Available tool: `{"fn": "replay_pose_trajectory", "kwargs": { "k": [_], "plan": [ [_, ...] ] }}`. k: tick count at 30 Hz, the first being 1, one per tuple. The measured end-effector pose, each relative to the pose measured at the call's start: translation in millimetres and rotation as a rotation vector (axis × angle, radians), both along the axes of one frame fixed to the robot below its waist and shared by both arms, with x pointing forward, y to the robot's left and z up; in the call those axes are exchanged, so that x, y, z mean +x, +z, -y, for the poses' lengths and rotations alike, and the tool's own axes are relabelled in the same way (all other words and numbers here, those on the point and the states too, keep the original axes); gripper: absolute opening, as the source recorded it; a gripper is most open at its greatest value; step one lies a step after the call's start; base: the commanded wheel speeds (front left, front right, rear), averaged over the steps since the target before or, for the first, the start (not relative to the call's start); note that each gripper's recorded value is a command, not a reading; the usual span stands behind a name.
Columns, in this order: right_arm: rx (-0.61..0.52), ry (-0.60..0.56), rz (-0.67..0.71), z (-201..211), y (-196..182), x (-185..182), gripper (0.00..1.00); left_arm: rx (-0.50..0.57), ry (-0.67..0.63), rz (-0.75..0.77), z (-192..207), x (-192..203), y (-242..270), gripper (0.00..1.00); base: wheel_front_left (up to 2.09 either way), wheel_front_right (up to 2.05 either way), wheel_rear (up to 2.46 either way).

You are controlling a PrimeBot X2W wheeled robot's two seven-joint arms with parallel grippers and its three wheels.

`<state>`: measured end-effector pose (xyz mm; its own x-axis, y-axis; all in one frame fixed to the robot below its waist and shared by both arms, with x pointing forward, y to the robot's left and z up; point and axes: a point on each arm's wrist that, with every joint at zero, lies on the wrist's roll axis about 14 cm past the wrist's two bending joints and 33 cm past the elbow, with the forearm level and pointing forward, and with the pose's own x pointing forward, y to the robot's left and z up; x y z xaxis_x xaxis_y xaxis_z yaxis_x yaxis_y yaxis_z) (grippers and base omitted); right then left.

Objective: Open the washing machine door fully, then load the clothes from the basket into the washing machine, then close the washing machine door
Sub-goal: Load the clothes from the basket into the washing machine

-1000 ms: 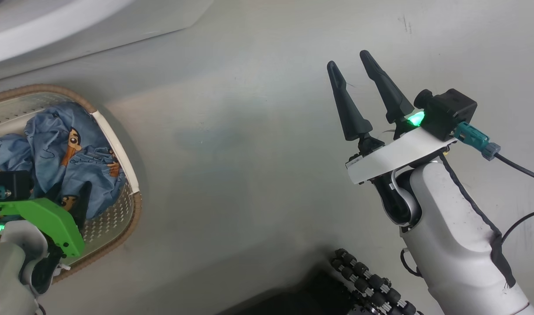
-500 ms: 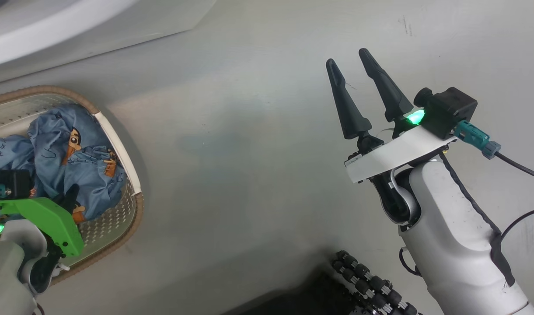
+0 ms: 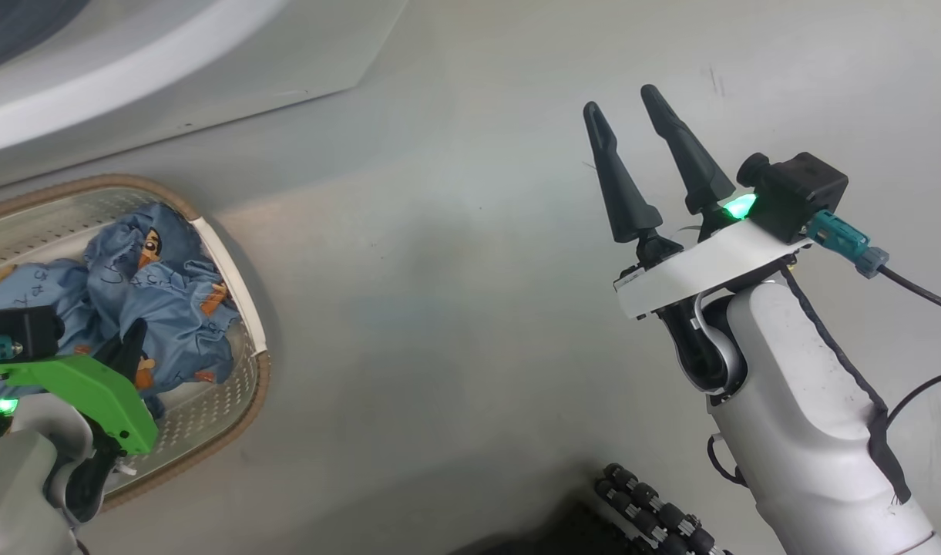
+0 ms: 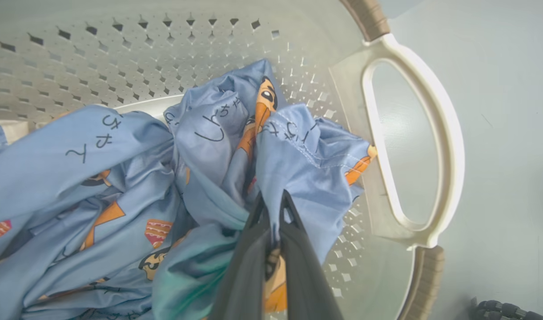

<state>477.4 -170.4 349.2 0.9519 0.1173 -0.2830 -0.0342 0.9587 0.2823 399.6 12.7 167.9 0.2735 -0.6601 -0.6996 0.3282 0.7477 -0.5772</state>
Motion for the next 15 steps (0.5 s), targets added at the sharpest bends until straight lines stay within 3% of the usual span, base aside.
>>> {"fn": "replay_pose_trajectory", "kwargs": {
  "k": [15],
  "plan": [
    [0.004,-0.007,0.081,-1,37,5,1.0,-0.078,0.107,0.171,-2,17,65,0.0,0.0,0.0,0.0]
  ]
}}
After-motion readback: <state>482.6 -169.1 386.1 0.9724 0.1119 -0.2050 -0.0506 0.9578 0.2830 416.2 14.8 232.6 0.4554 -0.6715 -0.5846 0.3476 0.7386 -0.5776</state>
